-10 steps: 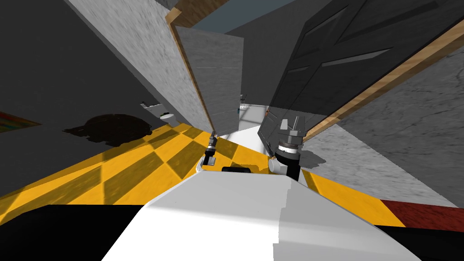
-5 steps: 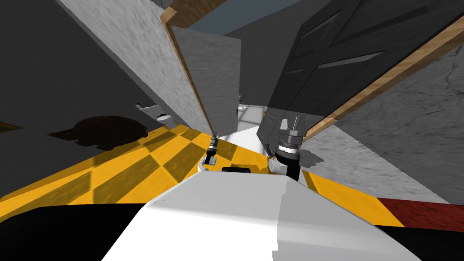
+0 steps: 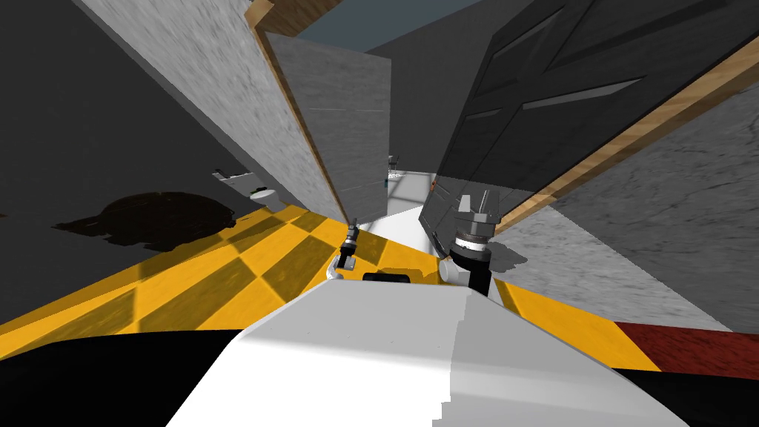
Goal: Push the door open
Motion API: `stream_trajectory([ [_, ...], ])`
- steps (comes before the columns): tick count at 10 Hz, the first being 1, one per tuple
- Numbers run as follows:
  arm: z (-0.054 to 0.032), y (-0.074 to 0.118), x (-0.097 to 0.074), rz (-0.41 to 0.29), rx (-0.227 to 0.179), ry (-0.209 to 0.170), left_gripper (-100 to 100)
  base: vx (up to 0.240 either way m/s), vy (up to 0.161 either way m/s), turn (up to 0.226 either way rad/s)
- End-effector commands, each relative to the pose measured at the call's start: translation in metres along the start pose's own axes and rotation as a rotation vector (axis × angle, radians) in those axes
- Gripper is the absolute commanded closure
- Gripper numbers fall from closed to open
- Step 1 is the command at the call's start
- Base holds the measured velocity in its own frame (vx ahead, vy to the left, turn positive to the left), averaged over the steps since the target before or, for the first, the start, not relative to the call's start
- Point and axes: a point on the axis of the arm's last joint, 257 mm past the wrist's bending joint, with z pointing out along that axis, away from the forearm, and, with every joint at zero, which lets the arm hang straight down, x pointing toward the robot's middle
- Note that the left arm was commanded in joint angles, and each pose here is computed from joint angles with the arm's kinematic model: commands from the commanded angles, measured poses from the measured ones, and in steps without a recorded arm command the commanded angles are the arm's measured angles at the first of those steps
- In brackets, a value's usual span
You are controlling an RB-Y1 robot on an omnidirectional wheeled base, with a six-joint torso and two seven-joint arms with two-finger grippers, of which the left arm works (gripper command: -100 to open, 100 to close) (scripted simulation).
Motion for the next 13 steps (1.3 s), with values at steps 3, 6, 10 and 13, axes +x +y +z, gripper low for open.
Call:
stream_trajectory([
  [3,-0.0008,0.02,0.007,-0.007,-0.034,0.013,-100,0.085,-0.013,-0.049],
  [6,-0.0007,0.041,0.017,-0.017,-0.068,0.029,-100,0.079,-0.012,-0.054],
  [10,-0.0015,0.059,0.028,-0.029,-0.102,0.046,-100,0.077,-0.004,-0.041],
  [13,-0.0048,0.078,0.041,-0.043,-0.14,0.062,-100,0.101,-0.006,-0.054],
])
